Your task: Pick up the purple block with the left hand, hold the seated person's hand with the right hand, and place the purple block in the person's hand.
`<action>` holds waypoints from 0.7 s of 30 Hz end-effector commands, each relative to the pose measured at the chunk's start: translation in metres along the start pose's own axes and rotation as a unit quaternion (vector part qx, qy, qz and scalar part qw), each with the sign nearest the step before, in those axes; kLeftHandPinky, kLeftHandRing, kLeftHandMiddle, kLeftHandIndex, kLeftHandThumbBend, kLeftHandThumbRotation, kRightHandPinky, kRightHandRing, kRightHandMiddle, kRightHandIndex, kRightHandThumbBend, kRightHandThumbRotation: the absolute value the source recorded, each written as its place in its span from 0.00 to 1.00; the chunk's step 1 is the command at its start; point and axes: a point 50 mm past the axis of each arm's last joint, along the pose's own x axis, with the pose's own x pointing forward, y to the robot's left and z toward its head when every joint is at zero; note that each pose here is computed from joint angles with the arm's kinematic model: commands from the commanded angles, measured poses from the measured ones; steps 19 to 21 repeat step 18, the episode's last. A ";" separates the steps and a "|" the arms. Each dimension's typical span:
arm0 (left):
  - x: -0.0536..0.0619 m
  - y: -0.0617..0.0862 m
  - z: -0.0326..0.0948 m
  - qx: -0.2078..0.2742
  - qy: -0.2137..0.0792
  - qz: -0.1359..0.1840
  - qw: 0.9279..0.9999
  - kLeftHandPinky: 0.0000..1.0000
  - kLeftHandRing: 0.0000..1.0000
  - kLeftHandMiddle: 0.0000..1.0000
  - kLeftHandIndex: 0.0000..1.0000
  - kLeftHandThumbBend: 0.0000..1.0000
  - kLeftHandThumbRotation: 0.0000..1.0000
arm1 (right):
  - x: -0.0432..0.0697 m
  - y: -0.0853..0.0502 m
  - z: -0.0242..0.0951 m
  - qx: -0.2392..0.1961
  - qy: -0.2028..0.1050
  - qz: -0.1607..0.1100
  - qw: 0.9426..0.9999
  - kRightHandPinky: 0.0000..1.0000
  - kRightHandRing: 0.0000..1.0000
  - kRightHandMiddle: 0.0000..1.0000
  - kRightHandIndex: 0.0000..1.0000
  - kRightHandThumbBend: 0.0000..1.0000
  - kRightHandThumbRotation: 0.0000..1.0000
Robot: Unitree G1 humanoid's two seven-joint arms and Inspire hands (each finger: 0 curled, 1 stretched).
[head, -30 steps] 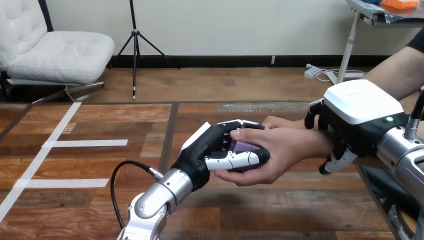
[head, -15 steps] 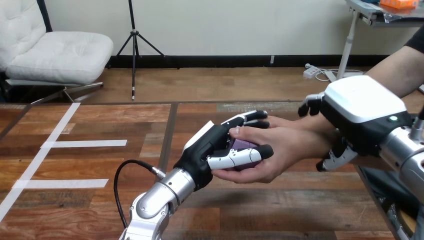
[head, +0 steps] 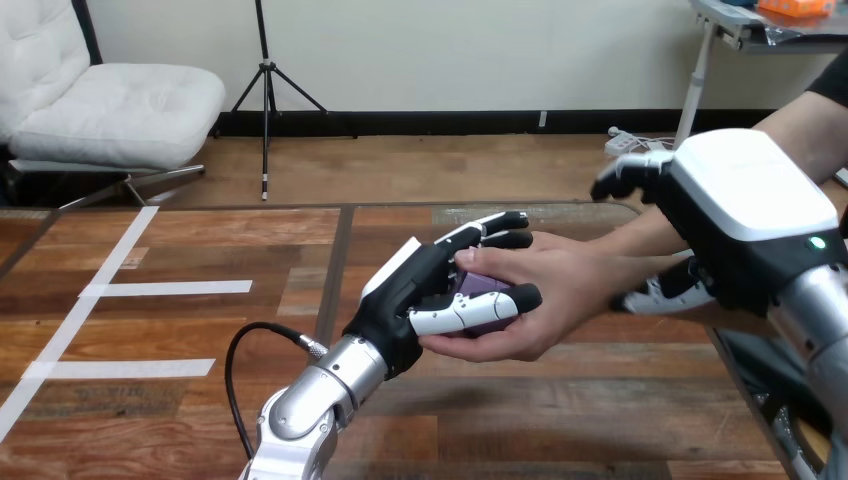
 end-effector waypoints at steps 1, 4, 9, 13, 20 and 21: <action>0.003 0.000 0.019 0.013 -0.062 0.011 0.998 0.70 0.78 0.84 0.84 0.89 0.38 | -0.007 -0.014 0.012 0.041 -0.015 -0.086 0.995 0.54 0.65 0.70 0.68 0.80 0.00; 0.000 0.001 0.019 0.012 -0.069 0.018 0.997 0.70 0.78 0.84 0.84 0.88 0.38 | -0.011 -0.011 0.015 0.054 -0.016 -0.102 0.993 0.54 0.66 0.70 0.68 0.78 0.00; -0.009 0.002 0.021 0.011 -0.088 0.031 0.996 0.71 0.78 0.84 0.84 0.87 0.38 | -0.018 -0.004 0.022 0.085 -0.024 -0.138 0.987 0.55 0.66 0.70 0.68 0.75 0.00; -0.016 0.003 0.022 -0.002 -0.106 0.047 0.993 0.71 0.78 0.83 0.83 0.87 0.37 | -0.023 0.003 0.028 0.107 -0.040 -0.168 0.979 0.55 0.66 0.70 0.67 0.71 0.00; -0.025 0.003 0.023 -0.006 -0.127 0.065 0.990 0.69 0.76 0.81 0.82 0.86 0.34 | -0.028 0.009 0.032 0.125 -0.042 -0.191 0.973 0.55 0.66 0.70 0.67 0.67 0.00; -0.025 0.003 0.023 -0.006 -0.127 0.065 0.990 0.69 0.76 0.81 0.82 0.86 0.34 | -0.028 0.009 0.032 0.125 -0.042 -0.191 0.973 0.55 0.66 0.70 0.67 0.67 0.00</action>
